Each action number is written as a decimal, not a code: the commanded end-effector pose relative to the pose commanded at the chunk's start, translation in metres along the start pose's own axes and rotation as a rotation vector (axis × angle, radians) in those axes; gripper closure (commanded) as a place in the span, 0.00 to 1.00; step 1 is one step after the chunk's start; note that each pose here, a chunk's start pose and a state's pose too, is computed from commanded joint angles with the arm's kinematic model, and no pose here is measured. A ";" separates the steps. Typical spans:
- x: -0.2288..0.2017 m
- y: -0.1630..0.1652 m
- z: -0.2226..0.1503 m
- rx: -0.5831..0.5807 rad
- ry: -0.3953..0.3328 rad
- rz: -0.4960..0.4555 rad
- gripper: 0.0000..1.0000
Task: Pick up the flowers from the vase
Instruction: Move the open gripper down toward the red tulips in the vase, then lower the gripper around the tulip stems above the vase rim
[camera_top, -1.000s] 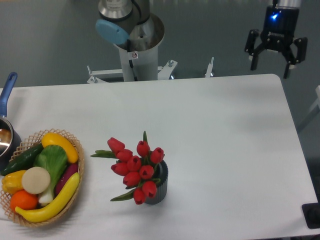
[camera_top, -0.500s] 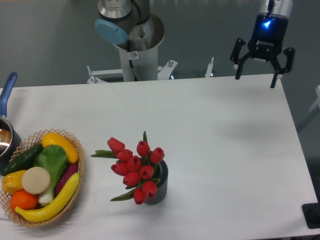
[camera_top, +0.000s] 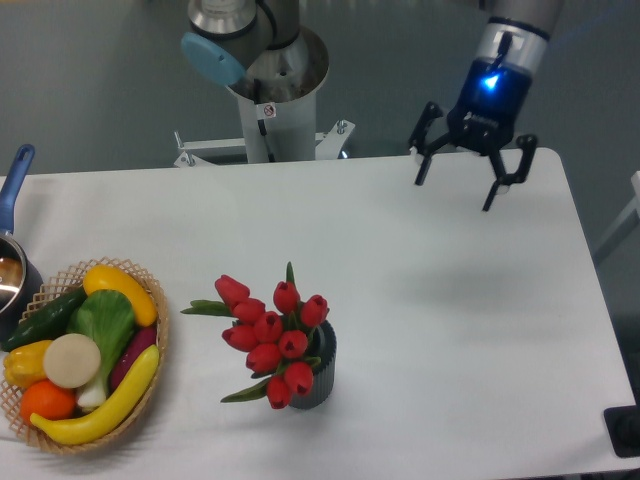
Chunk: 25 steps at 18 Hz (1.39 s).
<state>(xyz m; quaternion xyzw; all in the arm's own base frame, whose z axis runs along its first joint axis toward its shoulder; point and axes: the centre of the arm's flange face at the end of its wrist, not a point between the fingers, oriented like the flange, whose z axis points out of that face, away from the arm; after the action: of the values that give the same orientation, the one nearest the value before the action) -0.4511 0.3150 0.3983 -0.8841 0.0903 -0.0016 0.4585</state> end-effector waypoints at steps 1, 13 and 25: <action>0.001 -0.002 0.010 0.001 0.020 -0.002 0.00; 0.006 -0.019 0.112 0.068 0.129 0.136 0.00; 0.010 -0.029 0.158 0.119 0.203 0.156 0.00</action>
<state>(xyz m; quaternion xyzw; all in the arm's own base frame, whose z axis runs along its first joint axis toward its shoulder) -0.4229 0.4573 0.3294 -0.8410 0.2043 -0.0606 0.4974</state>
